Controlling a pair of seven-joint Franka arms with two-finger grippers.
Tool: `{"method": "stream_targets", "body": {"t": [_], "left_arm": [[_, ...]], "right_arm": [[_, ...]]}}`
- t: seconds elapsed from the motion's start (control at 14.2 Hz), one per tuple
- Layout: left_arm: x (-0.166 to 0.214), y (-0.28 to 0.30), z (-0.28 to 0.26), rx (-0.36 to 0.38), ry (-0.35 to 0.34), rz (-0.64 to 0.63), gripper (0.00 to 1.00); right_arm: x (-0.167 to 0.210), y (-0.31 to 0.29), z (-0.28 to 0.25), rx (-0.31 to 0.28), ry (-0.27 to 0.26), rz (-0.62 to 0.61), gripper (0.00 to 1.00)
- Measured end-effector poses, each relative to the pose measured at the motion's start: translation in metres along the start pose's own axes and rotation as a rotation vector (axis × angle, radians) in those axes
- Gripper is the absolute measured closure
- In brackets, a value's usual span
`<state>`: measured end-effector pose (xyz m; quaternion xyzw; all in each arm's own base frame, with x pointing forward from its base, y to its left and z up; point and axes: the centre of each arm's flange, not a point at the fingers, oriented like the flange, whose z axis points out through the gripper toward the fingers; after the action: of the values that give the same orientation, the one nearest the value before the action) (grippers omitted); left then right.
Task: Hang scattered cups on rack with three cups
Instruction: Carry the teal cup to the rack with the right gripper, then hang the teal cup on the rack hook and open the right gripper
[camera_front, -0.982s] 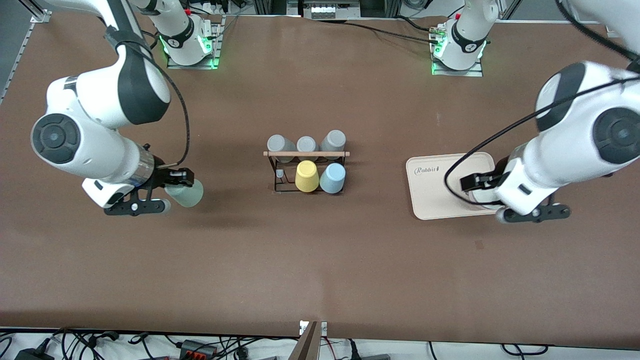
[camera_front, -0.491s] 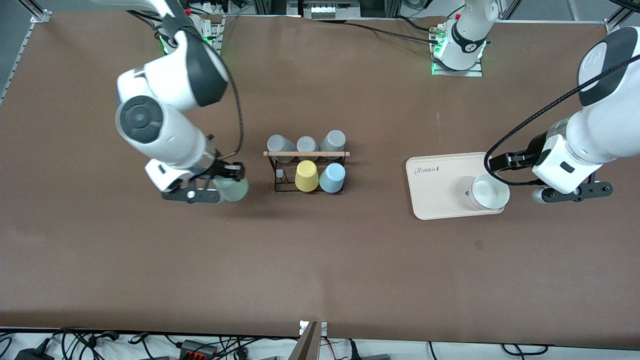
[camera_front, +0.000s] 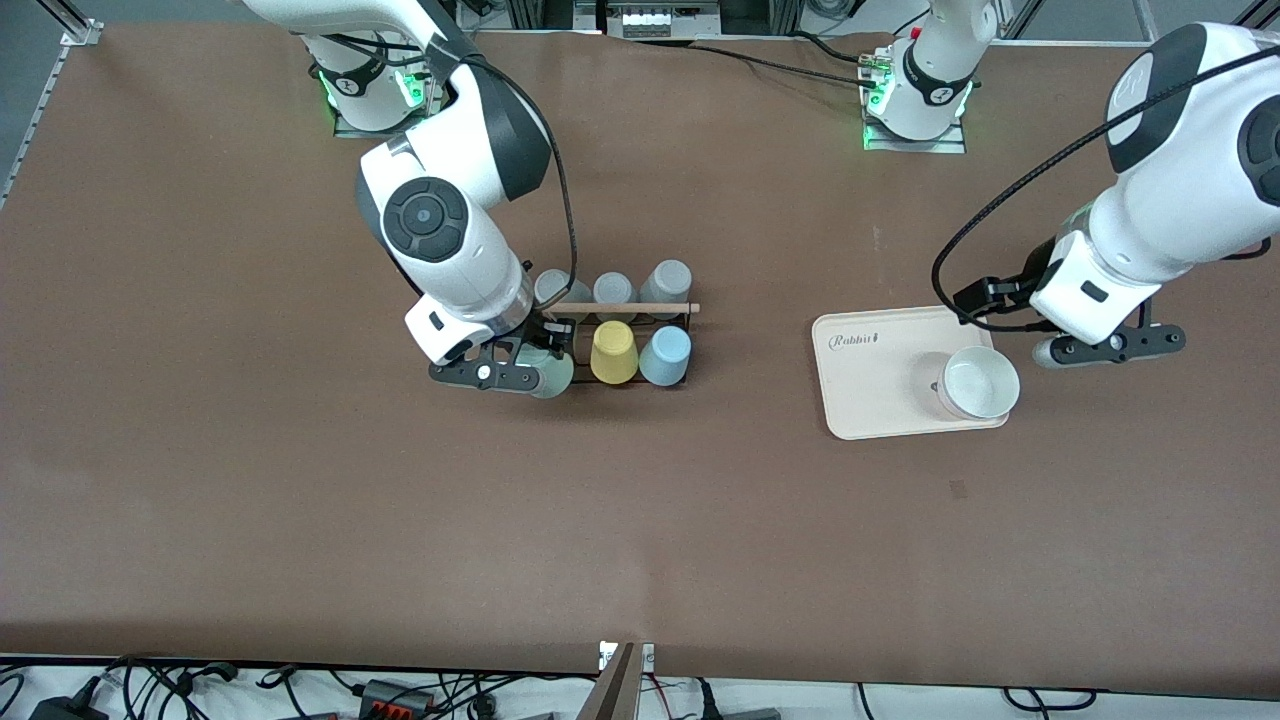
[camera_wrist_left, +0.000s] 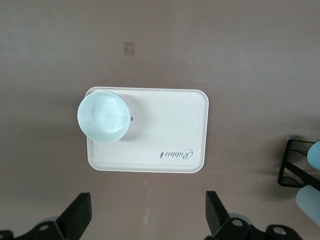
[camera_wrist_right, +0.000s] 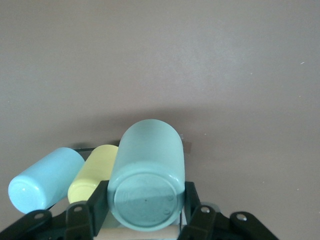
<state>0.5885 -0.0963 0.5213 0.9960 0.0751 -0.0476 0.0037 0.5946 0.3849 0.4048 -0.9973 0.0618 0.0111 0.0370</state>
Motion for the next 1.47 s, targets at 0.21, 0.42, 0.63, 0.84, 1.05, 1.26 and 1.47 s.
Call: {"method": "stream_targets", "body": {"t": [0.21, 0.42, 0.63, 0.84, 1.05, 1.26, 1.47], "left_arm": [[-0.006, 0.006, -0.003, 0.001, 0.008, 0.012, 0.0], [-0.009, 0.014, -0.004, -0.001, 0.012, 0.026, 0.0], [-0.009, 0.014, -0.005, -0.002, 0.014, 0.026, 0.0], [-0.009, 0.014, -0.005, -0.002, 0.014, 0.026, 0.0], [-0.009, 0.015, -0.005, -0.002, 0.015, 0.028, 0.0], [-0.011, 0.021, -0.005, -0.004, 0.017, 0.04, 0.0], [-0.012, 0.023, -0.005, -0.005, 0.018, 0.043, 0.0]], "right_arm": [[-0.002, -0.004, 0.004, 0.004, -0.011, 0.008, 0.36], [-0.007, -0.01, 0.006, 0.0, -0.023, 0.003, 0.36], [-0.01, -0.011, 0.007, -0.012, -0.039, 0.001, 0.36], [-0.02, -0.01, 0.024, -0.066, -0.109, -0.006, 0.36], [-0.023, -0.01, 0.026, -0.08, -0.126, -0.007, 0.36], [-0.022, -0.01, 0.031, -0.086, -0.131, 0.002, 0.36], [-0.018, -0.011, 0.053, -0.088, -0.133, 0.005, 0.36]]}}
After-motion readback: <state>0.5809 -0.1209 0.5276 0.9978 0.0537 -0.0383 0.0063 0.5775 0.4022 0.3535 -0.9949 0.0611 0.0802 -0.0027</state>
